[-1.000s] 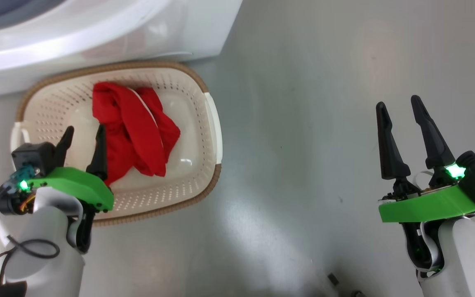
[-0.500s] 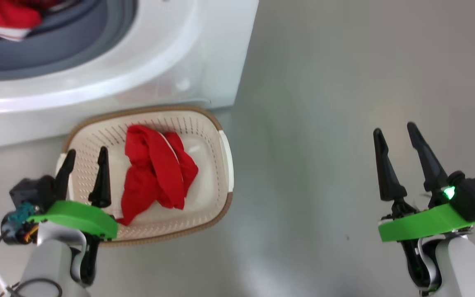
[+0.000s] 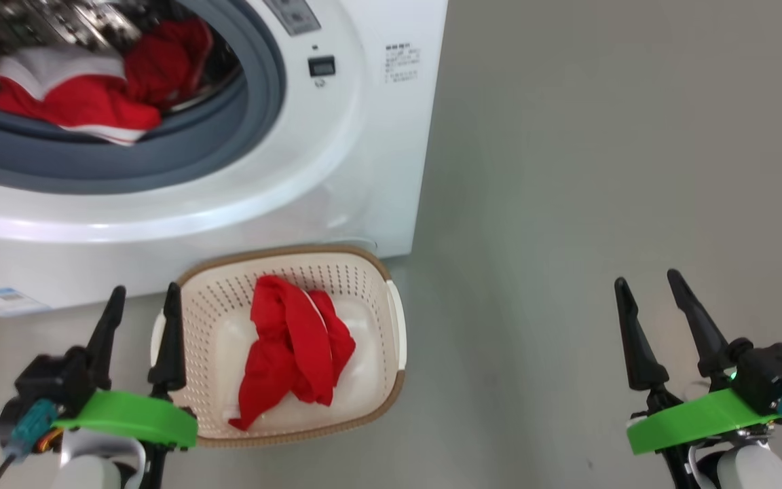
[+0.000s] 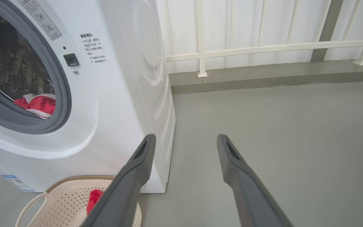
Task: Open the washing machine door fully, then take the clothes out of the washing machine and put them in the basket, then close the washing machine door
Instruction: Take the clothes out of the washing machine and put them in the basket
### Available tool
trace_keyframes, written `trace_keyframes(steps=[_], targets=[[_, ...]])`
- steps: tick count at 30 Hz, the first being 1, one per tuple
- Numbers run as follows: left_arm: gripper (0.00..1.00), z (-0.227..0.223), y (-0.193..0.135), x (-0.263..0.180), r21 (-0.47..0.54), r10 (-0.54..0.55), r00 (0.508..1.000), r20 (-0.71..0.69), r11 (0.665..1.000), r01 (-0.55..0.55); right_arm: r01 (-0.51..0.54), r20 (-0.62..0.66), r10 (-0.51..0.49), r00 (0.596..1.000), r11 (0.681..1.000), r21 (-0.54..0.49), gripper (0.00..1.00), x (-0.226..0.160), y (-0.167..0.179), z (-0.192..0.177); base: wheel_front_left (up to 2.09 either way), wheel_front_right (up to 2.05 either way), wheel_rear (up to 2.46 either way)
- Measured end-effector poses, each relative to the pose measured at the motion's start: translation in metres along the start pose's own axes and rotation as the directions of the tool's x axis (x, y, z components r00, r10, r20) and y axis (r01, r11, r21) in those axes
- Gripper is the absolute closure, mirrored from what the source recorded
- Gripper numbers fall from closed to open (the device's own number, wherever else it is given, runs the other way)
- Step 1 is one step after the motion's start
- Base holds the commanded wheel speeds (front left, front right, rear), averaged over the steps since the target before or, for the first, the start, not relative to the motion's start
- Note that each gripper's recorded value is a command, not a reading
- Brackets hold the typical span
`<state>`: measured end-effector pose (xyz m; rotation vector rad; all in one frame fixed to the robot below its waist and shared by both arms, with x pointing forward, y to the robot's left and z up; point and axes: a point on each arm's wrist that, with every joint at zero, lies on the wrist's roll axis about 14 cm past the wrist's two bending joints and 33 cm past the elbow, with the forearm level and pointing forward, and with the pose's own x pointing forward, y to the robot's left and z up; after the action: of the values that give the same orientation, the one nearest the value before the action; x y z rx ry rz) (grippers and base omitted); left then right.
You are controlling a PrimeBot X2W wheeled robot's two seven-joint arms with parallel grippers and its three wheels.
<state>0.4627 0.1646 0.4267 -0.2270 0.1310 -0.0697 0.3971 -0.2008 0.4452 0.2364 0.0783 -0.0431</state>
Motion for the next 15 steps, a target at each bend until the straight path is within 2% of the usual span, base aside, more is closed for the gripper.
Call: trace_keyframes(steps=[5,15], targets=[[0.0,0.023,0.006,-0.022,0.005,0.023,0.998,0.067,1.0,-0.024,-0.01,0.021,0.01,1.0,1.0,0.0,0.0,-0.012,0.004,0.009,0.0,0.0,0.0],[0.0,0.037,0.01,-0.066,0.012,0.049,0.992,0.117,0.999,-0.051,0.012,0.027,-0.012,1.0,1.0,0.003,0.0,-0.042,-0.004,0.012,0.0,0.0,0.0]])
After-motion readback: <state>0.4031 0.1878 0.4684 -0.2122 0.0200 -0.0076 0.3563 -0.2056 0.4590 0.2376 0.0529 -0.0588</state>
